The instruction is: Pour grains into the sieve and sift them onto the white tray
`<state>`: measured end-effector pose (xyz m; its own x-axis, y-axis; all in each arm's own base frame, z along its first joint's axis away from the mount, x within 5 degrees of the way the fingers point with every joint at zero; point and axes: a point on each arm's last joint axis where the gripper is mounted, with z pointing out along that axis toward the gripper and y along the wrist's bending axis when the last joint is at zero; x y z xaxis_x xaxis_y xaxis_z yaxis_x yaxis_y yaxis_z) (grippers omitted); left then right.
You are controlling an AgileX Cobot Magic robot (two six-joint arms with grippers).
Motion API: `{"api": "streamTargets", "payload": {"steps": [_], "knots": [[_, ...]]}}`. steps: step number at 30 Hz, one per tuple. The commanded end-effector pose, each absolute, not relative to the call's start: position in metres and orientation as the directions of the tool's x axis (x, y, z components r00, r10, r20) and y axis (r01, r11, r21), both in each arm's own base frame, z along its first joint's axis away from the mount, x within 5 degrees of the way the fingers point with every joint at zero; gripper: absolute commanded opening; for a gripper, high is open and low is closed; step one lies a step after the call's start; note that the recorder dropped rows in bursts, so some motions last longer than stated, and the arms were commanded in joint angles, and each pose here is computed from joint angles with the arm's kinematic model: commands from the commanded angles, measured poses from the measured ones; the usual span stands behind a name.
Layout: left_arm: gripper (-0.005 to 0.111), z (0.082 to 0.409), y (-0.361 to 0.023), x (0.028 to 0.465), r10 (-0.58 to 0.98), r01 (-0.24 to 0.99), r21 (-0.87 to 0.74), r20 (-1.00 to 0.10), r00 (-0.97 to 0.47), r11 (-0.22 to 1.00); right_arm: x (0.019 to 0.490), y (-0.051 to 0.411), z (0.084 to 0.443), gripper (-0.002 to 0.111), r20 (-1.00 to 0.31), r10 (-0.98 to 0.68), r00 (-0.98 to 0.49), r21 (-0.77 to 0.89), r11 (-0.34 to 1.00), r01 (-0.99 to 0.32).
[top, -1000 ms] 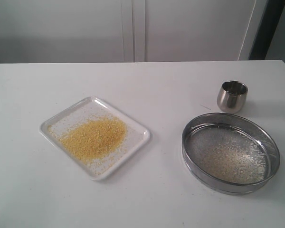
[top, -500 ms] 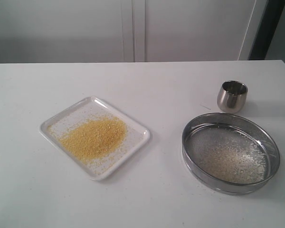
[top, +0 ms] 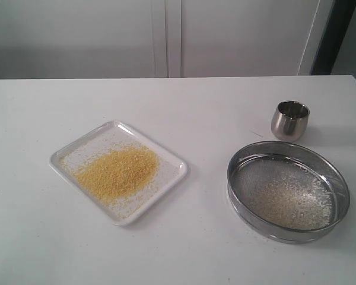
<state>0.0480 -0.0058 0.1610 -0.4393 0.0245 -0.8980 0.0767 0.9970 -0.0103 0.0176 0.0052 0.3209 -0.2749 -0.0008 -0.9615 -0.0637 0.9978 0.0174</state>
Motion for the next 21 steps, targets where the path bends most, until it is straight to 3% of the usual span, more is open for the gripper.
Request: {"api": "streamTargets", "payload": {"steps": [1, 8, 21], "knots": [[0.000, 0.158, -0.006, 0.048, 0.026, 0.076, -0.009, -0.894, -0.447, 0.997, 0.023, 0.004, 0.318, 0.000, -0.975, 0.003, -0.220, 0.016, 0.998, -0.054], [0.000, 0.158, -0.006, 0.048, 0.026, 0.076, -0.009, -0.894, -0.447, 0.997, 0.035, 0.004, 0.301, 0.000, -0.980, 0.008, -0.201, 0.018, 0.999, -0.048], [0.000, 0.158, -0.006, 0.048, 0.026, 0.076, -0.009, -0.894, -0.447, 0.997, 0.043, 0.004, 0.228, 0.000, -0.969, 0.012, -0.245, 0.022, 0.999, -0.040]]}}
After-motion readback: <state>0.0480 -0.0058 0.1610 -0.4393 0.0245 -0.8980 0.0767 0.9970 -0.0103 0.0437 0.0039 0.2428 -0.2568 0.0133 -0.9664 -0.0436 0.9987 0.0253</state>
